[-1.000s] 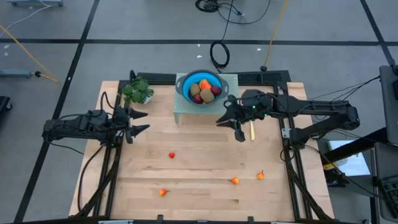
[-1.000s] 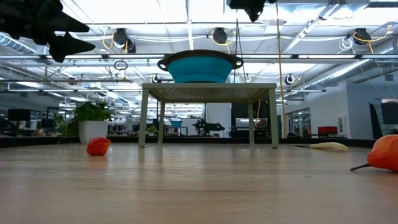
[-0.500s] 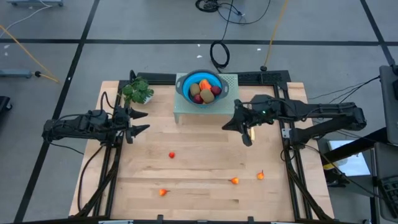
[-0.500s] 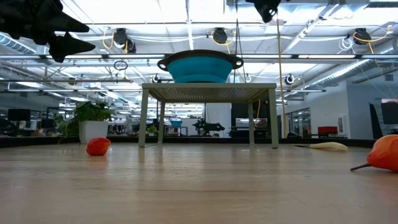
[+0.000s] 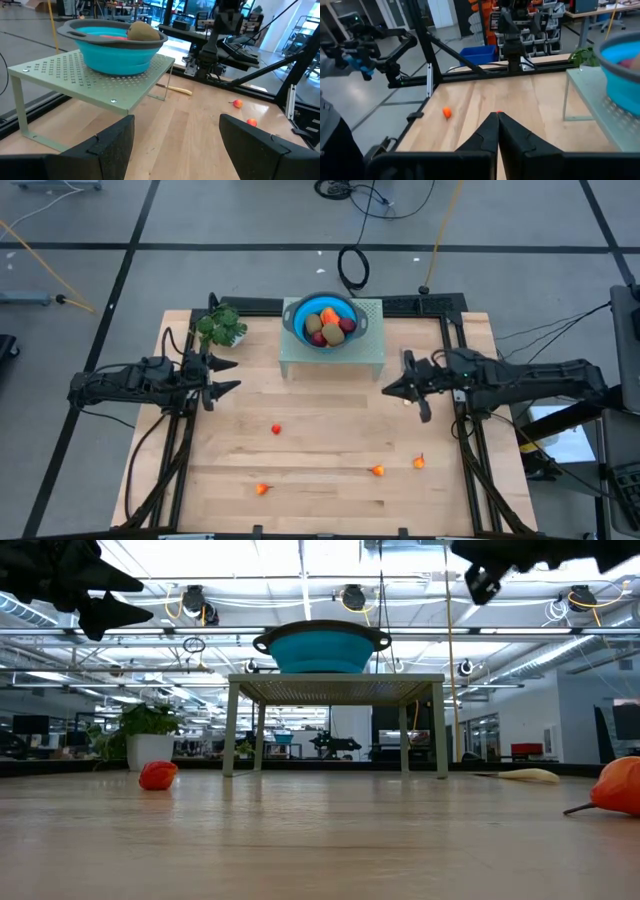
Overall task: Pick & Place Fruit
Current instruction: Put the peach into the colander on the shelf
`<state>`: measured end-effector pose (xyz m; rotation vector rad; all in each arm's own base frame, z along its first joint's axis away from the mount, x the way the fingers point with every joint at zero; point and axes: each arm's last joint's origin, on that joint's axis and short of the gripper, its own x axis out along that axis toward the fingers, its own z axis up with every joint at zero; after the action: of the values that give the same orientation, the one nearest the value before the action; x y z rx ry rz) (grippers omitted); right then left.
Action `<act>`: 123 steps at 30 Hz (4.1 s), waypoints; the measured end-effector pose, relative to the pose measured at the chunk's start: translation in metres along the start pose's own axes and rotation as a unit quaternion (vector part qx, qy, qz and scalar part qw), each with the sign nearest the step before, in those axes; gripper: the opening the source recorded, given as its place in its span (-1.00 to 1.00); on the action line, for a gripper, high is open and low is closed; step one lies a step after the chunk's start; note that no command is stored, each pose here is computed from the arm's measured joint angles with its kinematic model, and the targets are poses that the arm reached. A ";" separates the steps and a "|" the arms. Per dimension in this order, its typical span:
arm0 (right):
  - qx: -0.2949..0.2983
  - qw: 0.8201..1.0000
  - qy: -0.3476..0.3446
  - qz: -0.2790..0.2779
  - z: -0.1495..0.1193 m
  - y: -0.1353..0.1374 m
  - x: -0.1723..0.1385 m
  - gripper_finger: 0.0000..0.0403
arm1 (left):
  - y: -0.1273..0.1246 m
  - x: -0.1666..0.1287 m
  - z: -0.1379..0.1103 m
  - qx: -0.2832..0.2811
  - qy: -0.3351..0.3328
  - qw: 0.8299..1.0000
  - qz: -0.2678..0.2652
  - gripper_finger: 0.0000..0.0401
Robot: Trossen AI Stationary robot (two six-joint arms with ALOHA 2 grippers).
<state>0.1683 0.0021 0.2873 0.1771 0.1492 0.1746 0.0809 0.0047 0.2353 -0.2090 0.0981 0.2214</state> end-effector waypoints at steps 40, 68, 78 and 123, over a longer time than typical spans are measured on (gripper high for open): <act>-0.035 0.995 -0.069 -0.061 -0.098 -0.008 -0.056 -1.00 | -0.014 0.037 0.014 0.009 0.056 0.998 0.007 0.45; -0.047 0.993 -0.075 -0.083 -0.097 -0.009 -0.057 -0.98 | -0.099 0.099 -0.004 -0.037 0.349 0.936 -0.023 0.45; -0.048 0.993 -0.075 -0.082 -0.097 -0.009 -0.057 -0.98 | -0.108 0.124 -0.038 -0.078 0.396 0.915 0.033 0.45; -0.048 0.993 -0.074 -0.081 -0.097 -0.009 -0.057 -0.98 | -0.099 0.149 -0.086 0.042 0.436 0.896 0.079 0.45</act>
<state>0.0983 -0.0015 0.1983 0.0816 0.0064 0.0062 0.2422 -0.0772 0.1534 -0.2011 1.0227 0.2707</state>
